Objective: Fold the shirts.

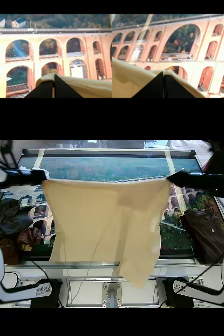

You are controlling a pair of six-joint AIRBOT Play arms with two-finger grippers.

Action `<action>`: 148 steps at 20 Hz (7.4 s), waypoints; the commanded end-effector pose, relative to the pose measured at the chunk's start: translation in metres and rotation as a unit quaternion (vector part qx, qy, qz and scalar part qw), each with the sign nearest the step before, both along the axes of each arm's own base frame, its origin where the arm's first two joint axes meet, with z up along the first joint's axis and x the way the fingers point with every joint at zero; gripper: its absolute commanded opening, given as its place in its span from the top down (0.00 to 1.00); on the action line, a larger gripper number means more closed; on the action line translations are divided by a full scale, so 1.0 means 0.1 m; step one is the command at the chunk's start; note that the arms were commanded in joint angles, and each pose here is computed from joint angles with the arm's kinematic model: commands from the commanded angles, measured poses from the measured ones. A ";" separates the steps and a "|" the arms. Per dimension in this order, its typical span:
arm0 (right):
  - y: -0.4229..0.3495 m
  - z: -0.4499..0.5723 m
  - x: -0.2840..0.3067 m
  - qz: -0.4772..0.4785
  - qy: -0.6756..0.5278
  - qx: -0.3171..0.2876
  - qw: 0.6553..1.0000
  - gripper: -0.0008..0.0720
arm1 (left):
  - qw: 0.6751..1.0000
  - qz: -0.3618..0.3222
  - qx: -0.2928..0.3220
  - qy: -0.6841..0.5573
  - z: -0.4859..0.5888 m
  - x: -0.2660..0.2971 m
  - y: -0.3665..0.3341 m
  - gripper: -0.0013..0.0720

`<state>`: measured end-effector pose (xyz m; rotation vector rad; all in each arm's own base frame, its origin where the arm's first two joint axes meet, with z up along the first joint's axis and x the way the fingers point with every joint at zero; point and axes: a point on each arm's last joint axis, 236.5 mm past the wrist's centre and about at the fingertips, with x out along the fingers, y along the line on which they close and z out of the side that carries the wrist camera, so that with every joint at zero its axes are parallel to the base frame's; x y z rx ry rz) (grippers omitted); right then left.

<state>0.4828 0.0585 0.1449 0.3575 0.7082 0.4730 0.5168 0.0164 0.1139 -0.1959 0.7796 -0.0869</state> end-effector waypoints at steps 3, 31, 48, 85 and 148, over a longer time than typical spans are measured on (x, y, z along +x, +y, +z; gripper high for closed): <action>0.11 -1.15 0.82 -0.093 -0.009 -0.051 0.994 0.95 | 0.998 0.062 -0.003 -0.005 -1.01 0.67 0.16 0.98; -0.01 -2.46 -0.89 -0.010 0.272 -0.140 0.952 0.61 | 0.962 -0.028 0.042 0.267 -2.11 -0.69 0.04 0.18; 0.36 -2.08 -3.04 -0.003 0.429 0.001 0.903 0.43 | 0.986 0.050 0.045 0.155 -0.89 -2.03 0.31 0.10; 0.95 -2.41 -2.99 -0.050 0.387 0.154 0.908 0.95 | 0.919 0.244 -0.060 0.305 -1.77 -3.14 0.67 0.11; -0.12 -1.54 0.00 -0.162 0.124 -0.020 0.979 0.50 | 0.993 0.080 -0.082 0.028 -0.87 0.37 -0.33 0.15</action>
